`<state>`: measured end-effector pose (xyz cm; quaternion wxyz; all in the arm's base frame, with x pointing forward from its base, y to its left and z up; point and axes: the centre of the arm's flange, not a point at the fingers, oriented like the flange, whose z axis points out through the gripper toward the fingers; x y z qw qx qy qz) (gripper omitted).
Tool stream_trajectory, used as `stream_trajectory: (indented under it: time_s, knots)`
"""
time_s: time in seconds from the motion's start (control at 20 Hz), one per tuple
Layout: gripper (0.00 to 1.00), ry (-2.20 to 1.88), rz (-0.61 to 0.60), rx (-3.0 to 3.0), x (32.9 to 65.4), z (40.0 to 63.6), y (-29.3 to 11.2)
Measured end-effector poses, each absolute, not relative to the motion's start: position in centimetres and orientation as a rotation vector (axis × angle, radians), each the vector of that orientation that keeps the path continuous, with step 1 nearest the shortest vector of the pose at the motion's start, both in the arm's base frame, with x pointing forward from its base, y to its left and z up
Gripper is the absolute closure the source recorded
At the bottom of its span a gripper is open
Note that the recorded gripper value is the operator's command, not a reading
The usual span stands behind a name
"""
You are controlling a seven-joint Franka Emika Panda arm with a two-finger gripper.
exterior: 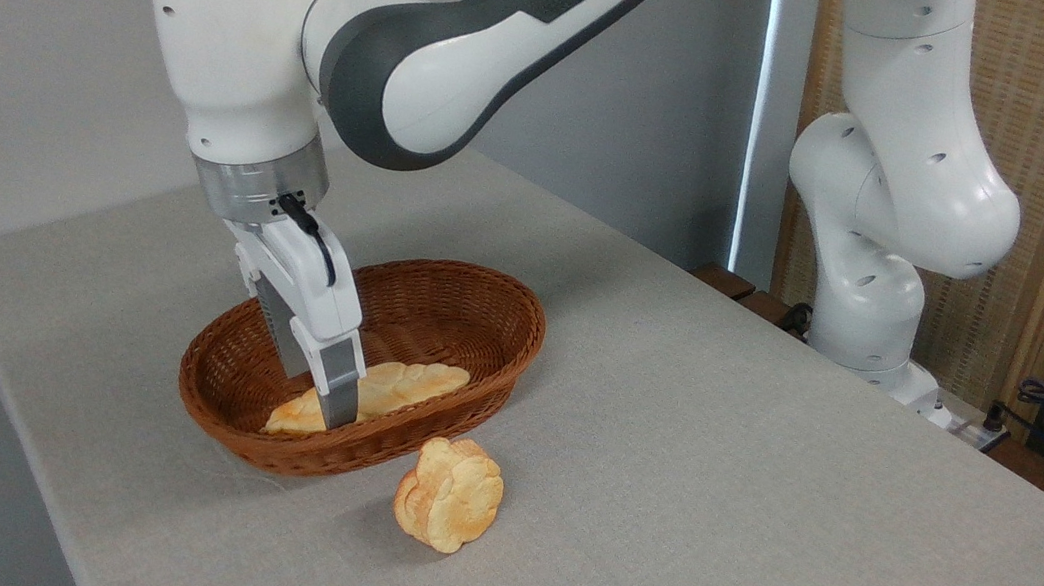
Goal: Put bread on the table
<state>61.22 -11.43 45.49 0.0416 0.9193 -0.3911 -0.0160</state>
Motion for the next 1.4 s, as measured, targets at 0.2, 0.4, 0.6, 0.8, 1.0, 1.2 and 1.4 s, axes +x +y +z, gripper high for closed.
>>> stream_trajectory:
  time_s: [0.2, 0.4, 0.6, 0.8, 1.0, 1.2, 1.4]
  knots:
    - [0.00, -1.175, -0.044, 2.828, 61.3, 45.7, -10.4]
    - [0.00, -1.180, -0.044, 2.826, 61.3, 45.8, -10.6]
    - [0.00, -1.203, -0.051, 2.820, 61.1, 45.8, -11.3]
    - [0.00, -1.295, -0.115, 2.854, 60.6, 44.8, -11.8]
    - [0.00, -1.322, -0.153, 2.850, 60.2, 43.8, -12.3]
    - [0.15, -1.347, -0.178, 2.836, 59.8, 43.0, -13.3]
    - [0.68, -1.378, -0.197, 2.818, 59.5, 42.3, -14.6]
